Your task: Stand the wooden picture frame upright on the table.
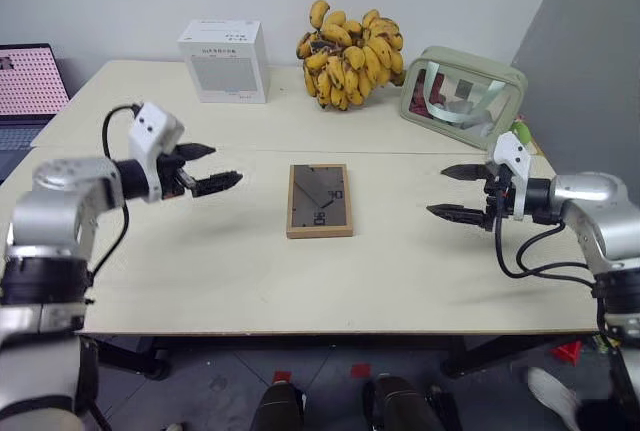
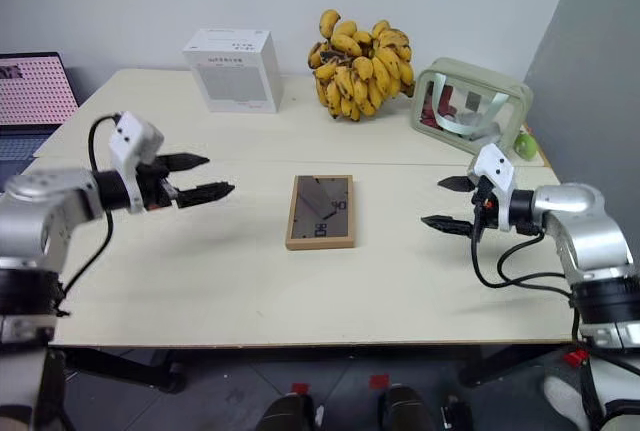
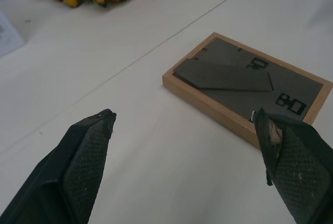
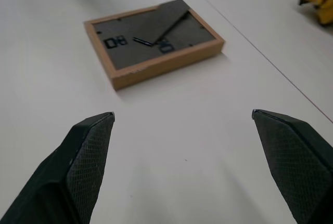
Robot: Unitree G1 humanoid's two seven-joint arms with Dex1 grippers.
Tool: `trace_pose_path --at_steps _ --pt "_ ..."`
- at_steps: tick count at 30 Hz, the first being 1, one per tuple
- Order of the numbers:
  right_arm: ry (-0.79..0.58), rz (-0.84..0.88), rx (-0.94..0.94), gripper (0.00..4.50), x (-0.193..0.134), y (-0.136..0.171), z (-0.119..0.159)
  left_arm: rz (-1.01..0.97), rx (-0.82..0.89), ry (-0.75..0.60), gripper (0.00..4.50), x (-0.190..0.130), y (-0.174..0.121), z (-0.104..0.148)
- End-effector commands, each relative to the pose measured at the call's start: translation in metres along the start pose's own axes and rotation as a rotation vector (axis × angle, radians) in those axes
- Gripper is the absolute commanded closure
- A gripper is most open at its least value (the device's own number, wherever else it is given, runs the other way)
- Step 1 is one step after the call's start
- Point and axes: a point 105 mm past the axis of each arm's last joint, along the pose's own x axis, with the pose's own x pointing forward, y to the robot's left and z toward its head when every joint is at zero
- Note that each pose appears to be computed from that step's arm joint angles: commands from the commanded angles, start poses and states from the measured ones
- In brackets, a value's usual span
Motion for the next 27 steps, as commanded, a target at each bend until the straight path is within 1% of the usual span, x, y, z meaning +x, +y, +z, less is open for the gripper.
trace_pose_path --at_steps 1,5,9,10,12,13,15,17,18,19,21,23,27 --pt "-0.015 0.02 -0.025 0.02 0.0 -0.005 0.01 -0.042 0.053 0.044 0.0 -0.001 0.001 -0.002" --pt "-0.021 -0.001 -0.029 0.02 0.002 -0.009 0.008 -0.045 0.041 0.01 0.0 0.005 0.002 0.003" --pt "-0.042 -0.071 -0.03 0.02 0.011 -0.018 0.006 -0.028 -0.006 -0.015 0.0 0.01 0.003 -0.002" --pt "-0.051 -0.084 -0.025 0.19 0.015 -0.02 0.006 -0.032 -0.015 -0.021 0.0 0.011 0.002 -0.004" --pt "-0.066 -0.125 -0.005 0.52 0.028 -0.027 0.002 0.005 -0.059 -0.041 0.35 0.016 0.006 -0.008" --pt "-0.074 -0.133 0.0 0.82 0.033 -0.028 0.001 0.016 -0.069 -0.05 0.44 0.018 0.006 -0.008" --pt "-0.089 -0.165 0.024 1.26 0.043 -0.033 0.001 0.055 -0.092 -0.044 0.92 0.024 0.011 -0.014" --pt "-0.089 -0.18 0.023 1.79 0.053 -0.037 0.002 0.109 -0.082 -0.013 1.38 0.029 0.017 -0.023" --pt "-0.086 -0.184 0.019 1.97 0.057 -0.038 0.002 0.136 -0.072 -0.001 1.54 0.031 0.02 -0.026" --pt "-0.067 -0.212 0.028 2.28 0.063 -0.042 -0.001 0.155 -0.084 0.005 1.8 0.035 0.021 -0.029" --pt "-0.016 -0.253 0.019 2.76 0.078 -0.047 -0.01 0.219 -0.109 0.022 2.22 0.047 0.025 -0.037" --pt "0.01 -0.275 0.009 3.29 0.096 -0.046 -0.017 0.259 -0.122 0.041 2.69 0.064 0.024 -0.043" --pt "0.051 -0.302 -0.002 4.31 0.128 -0.039 -0.026 0.223 -0.115 0.073 3.59 0.095 0.006 -0.052"
